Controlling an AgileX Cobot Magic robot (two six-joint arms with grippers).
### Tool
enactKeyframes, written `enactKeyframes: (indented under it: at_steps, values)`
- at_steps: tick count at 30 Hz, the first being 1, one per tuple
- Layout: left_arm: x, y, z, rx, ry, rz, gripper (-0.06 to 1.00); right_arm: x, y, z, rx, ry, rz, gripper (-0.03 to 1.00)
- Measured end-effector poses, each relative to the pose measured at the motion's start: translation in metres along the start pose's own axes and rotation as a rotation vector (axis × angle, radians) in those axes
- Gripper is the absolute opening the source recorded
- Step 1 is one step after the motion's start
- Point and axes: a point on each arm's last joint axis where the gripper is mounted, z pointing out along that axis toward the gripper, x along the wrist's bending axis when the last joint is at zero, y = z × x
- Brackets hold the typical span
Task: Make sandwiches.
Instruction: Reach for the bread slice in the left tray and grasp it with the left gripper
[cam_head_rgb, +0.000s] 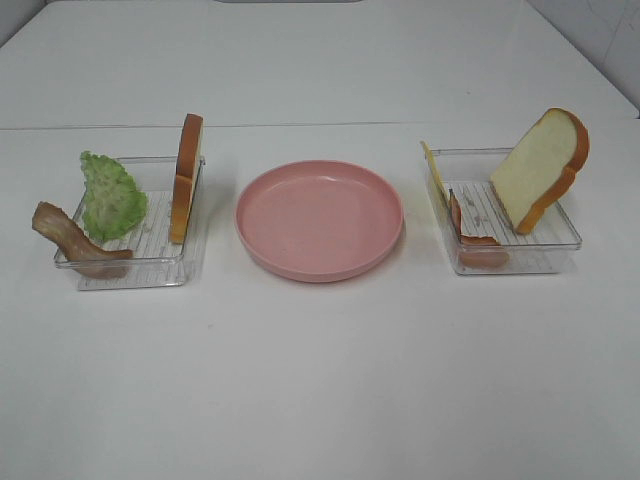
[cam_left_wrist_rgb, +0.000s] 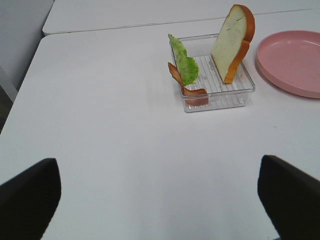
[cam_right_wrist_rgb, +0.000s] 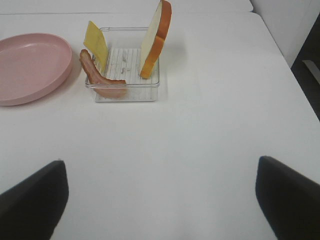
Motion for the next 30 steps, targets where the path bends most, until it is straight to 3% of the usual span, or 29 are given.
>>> enactKeyframes:
  at_steps: [16,19,21,22,24,25,27,30]
  values:
    - [0.000,0.000,0.000,0.006,-0.001,0.000,1.00,0.000,0.000,0.000,0.000,0.000,0.000,0.94]
    - [0.000,0.007,0.002,0.078,-0.008,-0.003,1.00,0.000,0.000,0.000,0.000,0.000,0.000,0.94]
    - [0.002,0.029,0.008,0.179,-0.017,-0.008,1.00,0.000,0.000,0.000,0.000,0.000,0.000,0.94]
    - [0.002,0.029,0.008,0.179,-0.017,-0.008,1.00,0.000,0.000,0.000,0.000,0.000,0.000,0.94]
    - [0.005,0.063,0.016,0.270,-0.025,-0.013,1.00,0.000,0.000,0.000,0.000,0.000,0.000,0.94]
    - [0.005,0.063,0.016,0.270,-0.025,-0.013,1.00,0.000,0.000,0.000,0.000,0.000,0.000,0.94]
    - [0.009,0.103,0.031,0.353,-0.033,-0.016,1.00,0.000,0.000,0.000,0.000,0.000,0.000,0.94]
    - [0.012,0.129,0.049,0.394,-0.036,-0.019,1.00,0.000,0.000,0.000,0.000,0.000,0.000,0.94]
